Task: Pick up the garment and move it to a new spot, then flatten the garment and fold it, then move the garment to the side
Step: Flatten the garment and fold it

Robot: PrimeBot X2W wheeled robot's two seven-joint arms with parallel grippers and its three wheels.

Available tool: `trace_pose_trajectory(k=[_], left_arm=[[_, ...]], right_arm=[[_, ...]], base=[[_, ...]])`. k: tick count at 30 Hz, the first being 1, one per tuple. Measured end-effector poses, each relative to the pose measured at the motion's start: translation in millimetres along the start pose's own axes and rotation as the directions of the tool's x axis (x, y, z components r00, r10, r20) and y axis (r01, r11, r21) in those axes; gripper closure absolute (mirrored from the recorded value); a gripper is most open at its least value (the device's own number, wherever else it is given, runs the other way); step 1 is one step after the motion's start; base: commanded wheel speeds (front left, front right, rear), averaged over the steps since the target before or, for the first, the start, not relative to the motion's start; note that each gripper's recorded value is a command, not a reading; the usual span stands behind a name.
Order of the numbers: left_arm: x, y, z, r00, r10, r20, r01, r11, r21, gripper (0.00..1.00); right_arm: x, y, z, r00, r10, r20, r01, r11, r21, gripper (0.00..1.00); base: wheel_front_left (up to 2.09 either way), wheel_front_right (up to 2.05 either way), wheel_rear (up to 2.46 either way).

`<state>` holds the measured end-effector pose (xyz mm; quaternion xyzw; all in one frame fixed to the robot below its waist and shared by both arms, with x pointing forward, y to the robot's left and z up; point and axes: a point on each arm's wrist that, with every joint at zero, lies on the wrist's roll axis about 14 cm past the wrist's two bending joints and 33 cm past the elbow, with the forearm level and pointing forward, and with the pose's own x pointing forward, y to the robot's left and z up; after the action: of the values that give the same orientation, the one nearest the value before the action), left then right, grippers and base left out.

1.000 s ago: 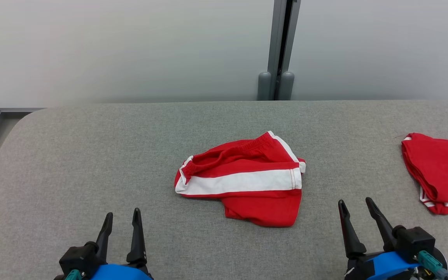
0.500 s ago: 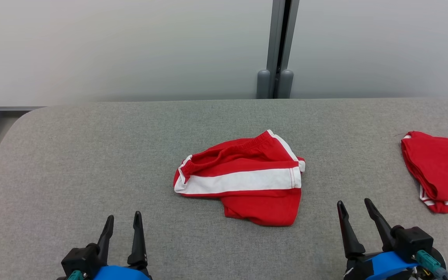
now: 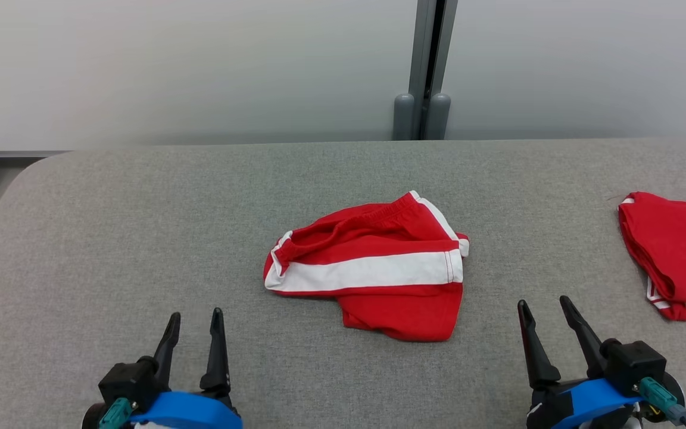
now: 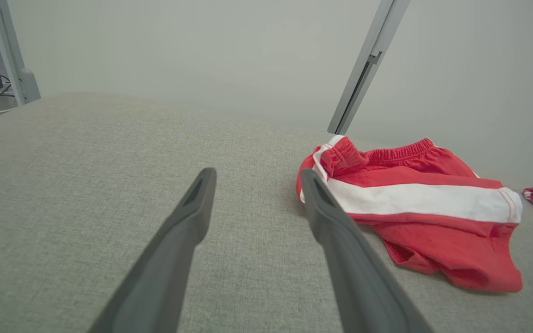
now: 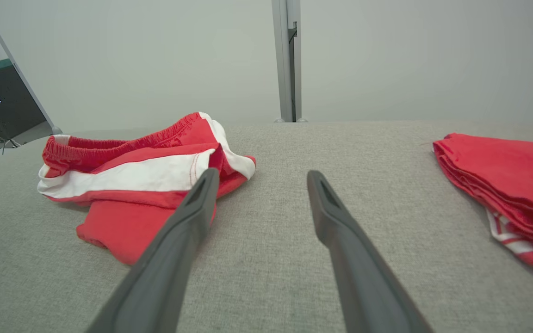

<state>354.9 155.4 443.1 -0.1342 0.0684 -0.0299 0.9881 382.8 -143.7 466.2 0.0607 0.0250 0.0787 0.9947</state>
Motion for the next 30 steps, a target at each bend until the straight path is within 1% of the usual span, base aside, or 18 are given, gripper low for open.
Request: trace_pose_trajectory(k=[2,4,7,11,16,20,22,26,30], left_arm=[[7.4,-5.6,3.4,1.0,-0.029,0.002,0.029,0.999,0.013,0.0],[18.5,-15.1,11.5,0.997,-0.076,0.009,0.075,0.996,0.054,0.0],[35.3,-35.5,19.4,0.986,-0.164,-0.003,0.163,0.978,0.131,0.0],[56.2,-65.6,19.4,0.958,-0.279,-0.059,0.285,0.933,0.217,0.0],[78.7,-90.6,1.6,0.912,-0.366,-0.182,0.407,0.858,0.313,0.0],[94.1,-96.3,-12.4,0.884,-0.383,-0.268,0.461,0.809,0.364,0.0],[100.8,-92.6,-20.5,0.874,-0.371,-0.314,0.475,0.79,0.387,0.0],[108.1,-76.9,-40.4,0.851,-0.321,-0.416,0.493,0.762,0.42,0.0],[105.4,-63.6,-58.7,0.819,-0.277,-0.502,0.517,0.736,0.437,0.0]], right_arm=[[2.4,-0.4,-0.5,1.0,0.0,-0.001,0.0,1.0,-0.001,0.0],[5.3,-0.4,-0.7,1.0,0.002,-0.002,-0.002,1.0,-0.004,0.0],[7.7,-0.7,-4.2,1.0,0.002,-0.012,-0.002,1.0,-0.004,0.0],[13.6,0.1,-5.8,1.0,0.008,-0.016,-0.008,1.0,-0.005,0.0],[18.3,-3.0,-11.8,0.999,0.002,-0.032,-0.003,1.0,-0.006,0.0],[19.7,-8.3,-18.2,0.999,-0.011,-0.05,0.01,1.0,-0.01,0.0],[20.1,-10.0,-21.3,0.998,-0.015,-0.059,0.014,1.0,-0.01,0.0],[20.5,-13.2,-25.5,0.997,-0.023,-0.071,0.022,1.0,-0.01,0.0],[21.0,-15.0,-25.5,0.997,-0.028,-0.071,0.027,1.0,-0.01,0.0]], base=[[0.0,0.0,0.0],[0.0,0.0,0.0],[0.0,0.0,0.0],[0.0,0.0,0.0],[0.0,0.0,0.0],[0.0,0.0,0.0],[0.0,0.0,0.0],[0.0,0.0,0.0],[0.0,0.0,0.0]])
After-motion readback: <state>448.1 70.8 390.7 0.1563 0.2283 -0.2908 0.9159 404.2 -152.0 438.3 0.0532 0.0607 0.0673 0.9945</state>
